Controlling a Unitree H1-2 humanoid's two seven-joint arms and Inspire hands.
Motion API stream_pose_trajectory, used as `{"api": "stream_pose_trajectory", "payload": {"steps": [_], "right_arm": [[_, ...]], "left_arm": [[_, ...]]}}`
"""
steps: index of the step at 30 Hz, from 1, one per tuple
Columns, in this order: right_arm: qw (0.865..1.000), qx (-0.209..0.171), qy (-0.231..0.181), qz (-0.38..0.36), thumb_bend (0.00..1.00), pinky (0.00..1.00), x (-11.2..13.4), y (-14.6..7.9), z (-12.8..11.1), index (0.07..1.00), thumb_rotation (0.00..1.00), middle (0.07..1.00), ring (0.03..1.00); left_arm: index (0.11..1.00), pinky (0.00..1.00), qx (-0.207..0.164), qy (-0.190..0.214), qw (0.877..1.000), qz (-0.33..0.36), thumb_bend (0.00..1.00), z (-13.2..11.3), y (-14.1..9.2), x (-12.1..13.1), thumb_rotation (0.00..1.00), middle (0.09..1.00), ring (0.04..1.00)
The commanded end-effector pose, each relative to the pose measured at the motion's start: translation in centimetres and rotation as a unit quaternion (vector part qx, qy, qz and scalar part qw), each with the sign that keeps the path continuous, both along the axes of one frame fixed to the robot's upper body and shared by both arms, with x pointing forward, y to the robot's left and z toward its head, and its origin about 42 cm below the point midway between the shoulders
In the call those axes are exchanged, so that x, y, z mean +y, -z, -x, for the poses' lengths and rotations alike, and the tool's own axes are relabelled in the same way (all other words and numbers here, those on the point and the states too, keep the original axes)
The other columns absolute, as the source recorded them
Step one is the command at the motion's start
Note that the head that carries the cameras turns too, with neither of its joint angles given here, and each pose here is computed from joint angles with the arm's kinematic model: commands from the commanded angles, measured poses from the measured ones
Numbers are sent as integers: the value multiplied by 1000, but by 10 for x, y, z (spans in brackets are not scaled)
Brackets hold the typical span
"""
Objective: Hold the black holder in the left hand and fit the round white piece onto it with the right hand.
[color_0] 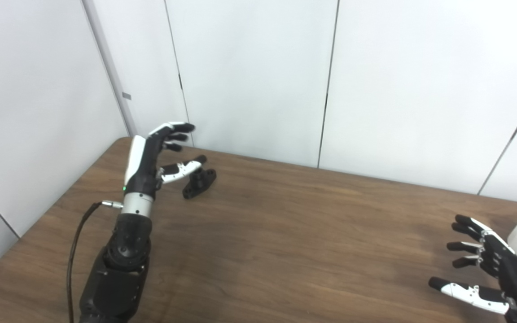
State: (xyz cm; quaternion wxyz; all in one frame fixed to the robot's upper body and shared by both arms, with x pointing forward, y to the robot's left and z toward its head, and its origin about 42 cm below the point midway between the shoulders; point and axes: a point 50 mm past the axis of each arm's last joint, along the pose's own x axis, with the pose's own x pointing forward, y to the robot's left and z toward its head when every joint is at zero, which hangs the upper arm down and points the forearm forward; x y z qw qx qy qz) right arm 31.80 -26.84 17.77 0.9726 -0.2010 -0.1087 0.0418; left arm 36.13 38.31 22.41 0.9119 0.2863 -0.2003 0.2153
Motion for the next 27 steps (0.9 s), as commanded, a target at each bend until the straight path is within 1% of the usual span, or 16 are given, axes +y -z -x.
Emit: {"api": "stream_pose_trajectory", "payload": {"steps": [1, 3, 5, 6, 7, 9, 10, 11, 12, 13, 15, 16, 18, 21, 23, 27], "right_arm": [[999, -42, 2, -3, 666, 535, -1, -21, -2, 834, 0, 827, 693], [999, -41, 2, -3, 658, 537, -2, -22, -2, 834, 0, 830, 691], [999, -42, 1, -1, 655, 532, -3, -23, -1, 835, 0, 831, 686], [999, -43, 1, 1, 655, 527, -3, -23, -1, 835, 0, 830, 682], [999, -44, 2, 2, 654, 519, -3, -24, -1, 835, 0, 827, 673], [999, -45, 2, 1, 654, 510, -4, -24, 0, 831, 0, 823, 666], [999, -46, 3, 0, 654, 508, -4, -24, 0, 829, 0, 821, 664], [999, -47, 3, 0, 656, 508, -5, -24, 0, 826, 0, 820, 665], [999, -47, 3, 1, 657, 507, -5, -24, 0, 826, 0, 819, 665], [999, -48, 3, 3, 658, 506, -5, -25, 0, 826, 0, 819, 666], [999, -49, 3, 7, 659, 503, -6, -26, 0, 826, 0, 817, 663], [999, -49, 4, 8, 662, 502, -6, -26, 1, 824, 0, 816, 660], [999, -49, 4, 8, 664, 501, -6, -27, 1, 823, 0, 815, 659], [999, -48, 4, 7, 663, 506, -6, -28, 2, 821, 0, 815, 660], [999, -47, 4, 6, 659, 516, -5, -30, 3, 823, 0, 818, 668], [999, -48, 2, 3, 658, 518, -6, -31, 4, 823, 0, 818, 663]], "left_arm": [[709, 599, -61, -14, 998, -15, 750, -7, -22, 0, 35, 762, 721], [706, 607, -63, -48, 996, -36, 783, -9, -19, 1, 83, 772, 731], [713, 672, -51, -81, 993, -65, 809, -12, -17, 2, 147, 806, 790], [722, 700, -34, -93, 992, -80, 820, -13, -16, 2, 181, 831, 822], [748, 738, -18, -101, 991, -88, 839, -13, -16, 2, 211, 881, 874], [787, 798, 23, -113, 989, -90, 871, -14, -15, 1, 235, 942, 942], [804, 829, 38, -116, 988, -90, 900, -15, -14, 0, 252, 965, 971], [811, 893, 53, -119, 987, -92, 951, -16, -12, 1, 263, 977, 988], [825, 936, 68, -124, 985, -97, 968, -17, -10, 1, 298, 991, 996], [827, 959, 80, -129, 983, -104, 985, -19, -8, 1, 325, 995, 998], [831, 989, 108, -139, 978, -115, 998, -22, -3, 0, 375, 999, 1000], [836, 989, 120, -143, 975, -118, 1000, -22, -1, 0, 394, 1000, 1000], [841, 955, 140, -150, 971, -124, 1000, -25, 3, -1, 418, 1000, 1000], [851, 945, 153, -154, 968, -123, 1000, -28, 12, 0, 420, 1000, 1000], [852, 990, 158, -160, 966, -127, 1000, -31, 18, 1, 431, 1000, 1000], [851, 1000, 174, -182, 956, -149, 1000, -36, 28, 4, 459, 1000, 1000]]}}
